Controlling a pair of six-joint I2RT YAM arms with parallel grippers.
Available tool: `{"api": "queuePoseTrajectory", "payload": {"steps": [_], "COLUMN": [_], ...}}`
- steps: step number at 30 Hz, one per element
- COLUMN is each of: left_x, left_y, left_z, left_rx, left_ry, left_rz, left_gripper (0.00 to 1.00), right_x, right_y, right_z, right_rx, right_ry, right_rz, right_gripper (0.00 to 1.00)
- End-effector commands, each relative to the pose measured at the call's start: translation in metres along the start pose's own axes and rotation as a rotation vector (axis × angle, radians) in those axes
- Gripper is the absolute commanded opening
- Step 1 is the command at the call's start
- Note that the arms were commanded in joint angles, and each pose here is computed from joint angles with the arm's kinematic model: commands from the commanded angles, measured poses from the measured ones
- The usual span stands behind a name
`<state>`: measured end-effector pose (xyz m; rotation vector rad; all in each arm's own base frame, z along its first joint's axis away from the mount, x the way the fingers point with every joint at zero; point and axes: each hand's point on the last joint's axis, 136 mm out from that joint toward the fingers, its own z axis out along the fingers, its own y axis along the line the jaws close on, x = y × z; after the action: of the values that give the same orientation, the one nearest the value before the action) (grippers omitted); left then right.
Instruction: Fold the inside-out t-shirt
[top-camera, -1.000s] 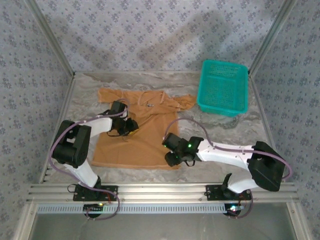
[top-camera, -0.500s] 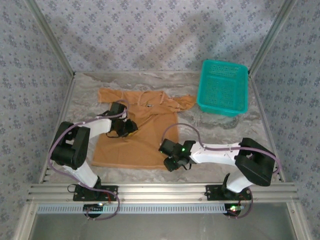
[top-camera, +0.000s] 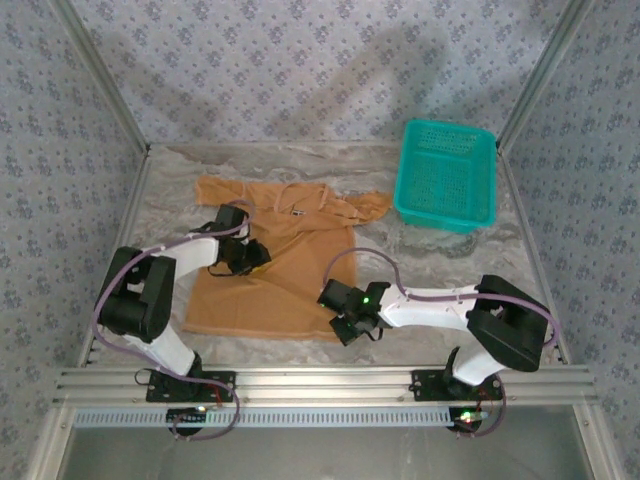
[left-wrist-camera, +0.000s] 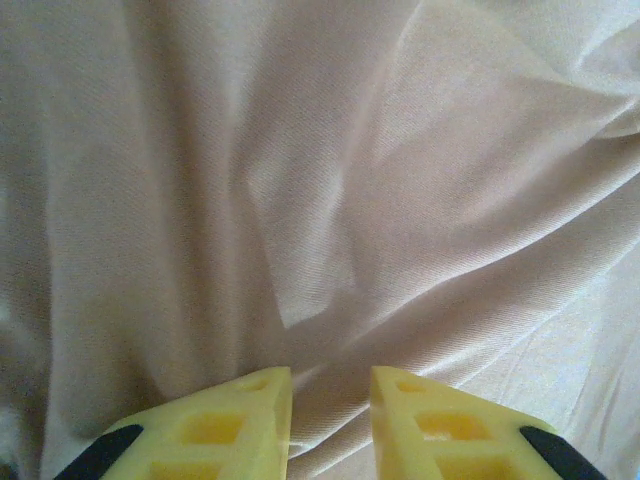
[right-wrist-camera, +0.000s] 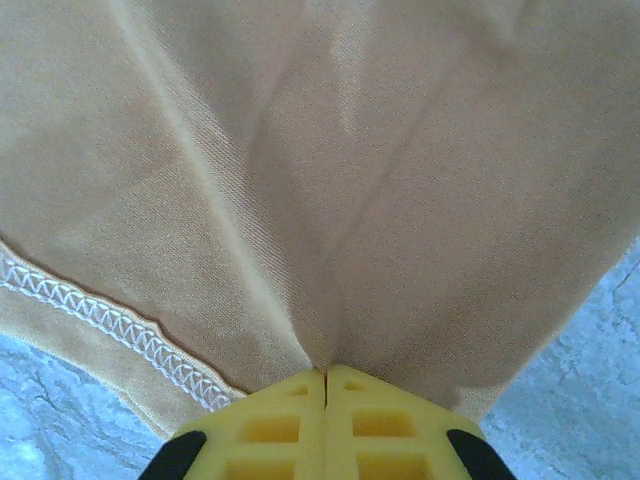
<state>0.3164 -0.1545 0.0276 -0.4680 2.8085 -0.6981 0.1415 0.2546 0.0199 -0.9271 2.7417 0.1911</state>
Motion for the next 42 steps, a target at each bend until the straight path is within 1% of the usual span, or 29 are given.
{"api": "queuePoseTrajectory", "payload": {"steps": [1,6,9,12,13,15,16,18,20,23,25,27,29,32,35,37,39,40,41,42], "left_x": [0.004,0.001,0.0,0.002,0.005,0.012,0.017,0.03,0.05,0.084,0.094,0.091,0.082,0.075,0.073,0.072,0.073,0.074,0.075,0.076], "left_y": [0.006,0.003,-0.003,-0.016,-0.024,-0.04,-0.049,-0.071,-0.097,-0.12,-0.124,-0.125,-0.131,-0.143,-0.149,-0.147,-0.144,-0.142,-0.141,-0.139], "left_z": [-0.01,-0.019,-0.025,-0.032,-0.034,-0.039,-0.042,-0.046,-0.049,-0.053,-0.052,-0.048,-0.037,-0.008,0.026,0.043,0.054,0.056,0.057,0.057], "left_rx": [-0.013,-0.01,0.012,0.061,0.09,0.113,0.127,0.182,0.271,0.364,0.385,0.376,0.351,0.326,0.31,0.307,0.297,0.293,0.288,0.285], "left_ry": [0.001,-0.02,-0.04,-0.061,-0.07,-0.093,-0.104,-0.123,-0.146,-0.208,-0.266,-0.292,-0.28,-0.186,-0.103,-0.081,-0.059,-0.05,-0.045,-0.041], "left_rz": [0.011,0.027,0.049,0.102,0.144,0.24,0.296,0.408,0.561,0.805,0.892,0.887,0.846,0.748,0.656,0.609,0.576,0.567,0.562,0.559], "left_gripper": [0.26,0.25,0.25,0.25,0.25,0.29,0.32,0.4,0.44,0.48,0.5,0.5,0.48,0.43,0.42,0.41,0.41,0.41,0.41,0.41], "right_x": [-0.01,-0.025,-0.036,-0.036,-0.037,-0.038,-0.045,-0.05,-0.05,-0.047,-0.048,-0.056,-0.066,-0.081,-0.089,-0.085,-0.069,-0.057,-0.05,-0.048], "right_y": [-0.006,-0.009,-0.011,-0.018,-0.019,-0.021,-0.019,-0.018,-0.017,-0.027,-0.046,-0.068,-0.089,-0.123,-0.141,-0.151,-0.167,-0.171,-0.175,-0.178], "right_z": [-0.014,-0.039,-0.053,-0.065,-0.067,-0.071,-0.073,-0.071,-0.064,-0.055,-0.05,-0.045,-0.043,-0.039,-0.029,-0.02,-0.017,-0.018,-0.021,-0.025], "right_rx": [0.037,0.031,0.011,-0.007,-0.018,-0.061,-0.094,-0.146,-0.203,-0.242,-0.248,-0.227,-0.177,-0.107,-0.081,-0.039,0.075,0.117,0.152,0.175], "right_ry": [-0.021,-0.083,-0.135,-0.151,-0.16,-0.168,-0.195,-0.209,-0.191,-0.143,-0.125,-0.147,-0.175,-0.172,-0.144,-0.093,-0.026,0.017,0.03,0.018], "right_rz": [0.004,0.034,0.059,0.088,0.1,0.135,0.148,0.17,0.211,0.313,0.399,0.425,0.392,0.413,0.457,0.513,0.595,0.631,0.66,0.685], "right_gripper": [0.0,0.0,0.0,0.0,0.0,0.0,0.0,0.0,0.0,0.0,0.0,0.0,0.0,0.0,0.0,0.0,0.0,0.03,0.1,0.12]}}
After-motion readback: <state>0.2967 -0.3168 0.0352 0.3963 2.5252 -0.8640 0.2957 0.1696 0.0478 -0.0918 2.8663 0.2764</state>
